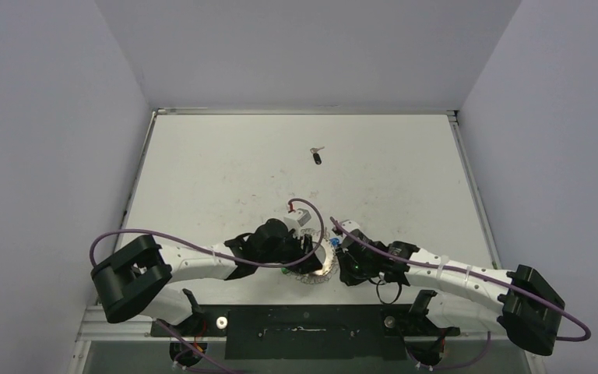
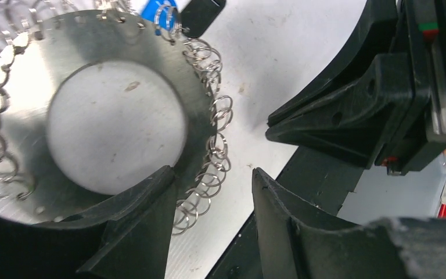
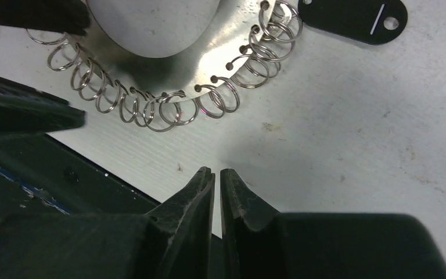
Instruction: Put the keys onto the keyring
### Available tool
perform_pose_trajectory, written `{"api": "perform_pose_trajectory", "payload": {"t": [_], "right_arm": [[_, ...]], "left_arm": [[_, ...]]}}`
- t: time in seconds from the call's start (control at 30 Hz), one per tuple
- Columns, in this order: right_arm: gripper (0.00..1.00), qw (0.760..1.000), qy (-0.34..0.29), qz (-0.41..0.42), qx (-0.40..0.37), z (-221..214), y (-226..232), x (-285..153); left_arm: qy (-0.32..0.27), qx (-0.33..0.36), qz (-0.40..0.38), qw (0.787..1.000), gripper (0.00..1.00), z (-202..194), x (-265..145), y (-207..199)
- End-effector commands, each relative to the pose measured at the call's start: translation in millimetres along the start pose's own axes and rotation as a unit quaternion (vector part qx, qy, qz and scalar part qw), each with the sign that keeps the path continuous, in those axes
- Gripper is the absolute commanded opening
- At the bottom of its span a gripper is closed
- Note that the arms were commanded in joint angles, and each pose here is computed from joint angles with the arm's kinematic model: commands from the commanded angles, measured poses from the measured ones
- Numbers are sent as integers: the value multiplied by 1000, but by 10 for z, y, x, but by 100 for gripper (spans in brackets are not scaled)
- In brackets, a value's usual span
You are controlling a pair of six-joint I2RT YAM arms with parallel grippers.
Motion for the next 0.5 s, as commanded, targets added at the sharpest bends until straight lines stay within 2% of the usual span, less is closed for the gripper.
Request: {"api": "perform_pose_trajectory", "payload": {"t": [0.0, 0.3, 0.47], "right_arm": [[12, 999, -45, -4, 3, 83, 79, 8], [9, 995, -98, -32, -9, 127, 104, 56], [14, 993, -118, -19, -11, 194, 176, 11]], "left_arm": [[-16, 33, -45, 998, 47, 146, 138, -239], [-8, 22, -46, 999, 42, 52, 319, -239], [-16, 26, -23, 999, 41, 24, 210, -165]]}}
Point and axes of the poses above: each gripper's point midway between its finger pads, its own x axis out along the fingers, its own y axis along the line the jaws close on, z = x × y, the point moved 5 cm from there along -x, back along the fingers, and after that the axes turned 7 degrees about x, right-handed, at the moved point
